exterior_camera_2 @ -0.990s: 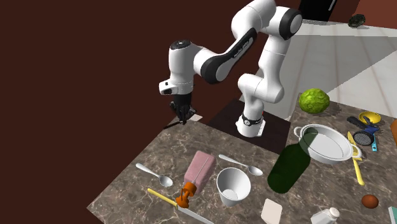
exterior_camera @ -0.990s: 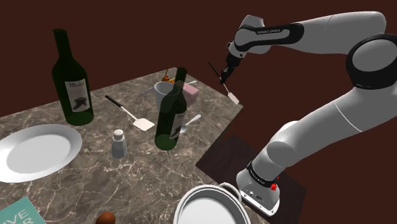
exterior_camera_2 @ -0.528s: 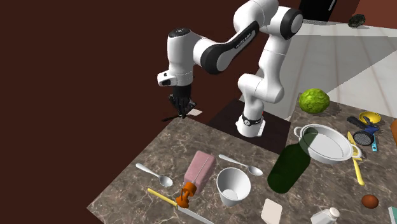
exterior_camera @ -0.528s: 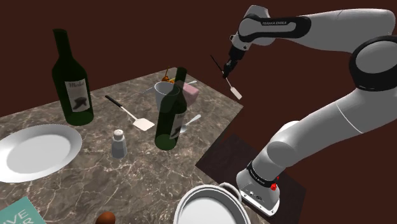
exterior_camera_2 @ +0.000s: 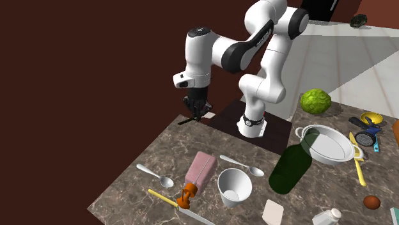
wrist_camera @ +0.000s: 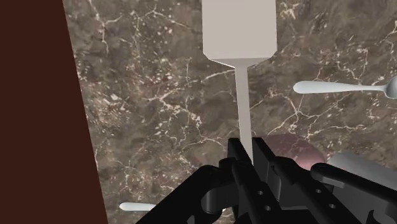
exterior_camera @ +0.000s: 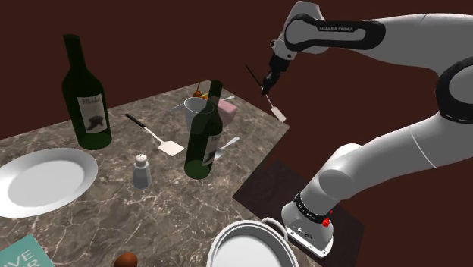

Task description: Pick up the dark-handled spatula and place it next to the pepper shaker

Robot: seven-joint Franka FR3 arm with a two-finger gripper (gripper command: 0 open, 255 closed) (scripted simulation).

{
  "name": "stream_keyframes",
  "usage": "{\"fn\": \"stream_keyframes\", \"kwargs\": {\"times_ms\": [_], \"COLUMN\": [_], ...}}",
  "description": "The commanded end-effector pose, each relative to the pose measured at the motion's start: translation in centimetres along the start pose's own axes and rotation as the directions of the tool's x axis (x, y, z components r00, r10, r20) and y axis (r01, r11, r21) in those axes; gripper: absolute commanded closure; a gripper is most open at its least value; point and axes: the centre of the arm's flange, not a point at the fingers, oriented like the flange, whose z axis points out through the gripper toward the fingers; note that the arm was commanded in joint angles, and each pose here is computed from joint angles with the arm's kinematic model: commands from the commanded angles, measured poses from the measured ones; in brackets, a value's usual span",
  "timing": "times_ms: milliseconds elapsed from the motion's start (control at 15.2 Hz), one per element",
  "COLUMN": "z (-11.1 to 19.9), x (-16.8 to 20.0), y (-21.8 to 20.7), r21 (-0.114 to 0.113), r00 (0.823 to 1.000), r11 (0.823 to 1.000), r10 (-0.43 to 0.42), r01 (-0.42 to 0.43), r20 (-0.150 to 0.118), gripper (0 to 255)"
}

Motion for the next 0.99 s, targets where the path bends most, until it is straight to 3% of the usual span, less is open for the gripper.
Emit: {"fn": "stream_keyframes", "kwargs": {"times_ms": [0, 924], "z": [0.0, -0.2], "x": [-0.1, -2.1], "y": [-2.7, -21.1], "r21": [0.000, 0.000], "r00": [1.000, 1.000], "r11": [1.000, 1.000], "r10": [0.002, 0.002], "r01": [-0.002, -0.002], "r20": [0.000, 0.000], "gripper": [255, 255]}}
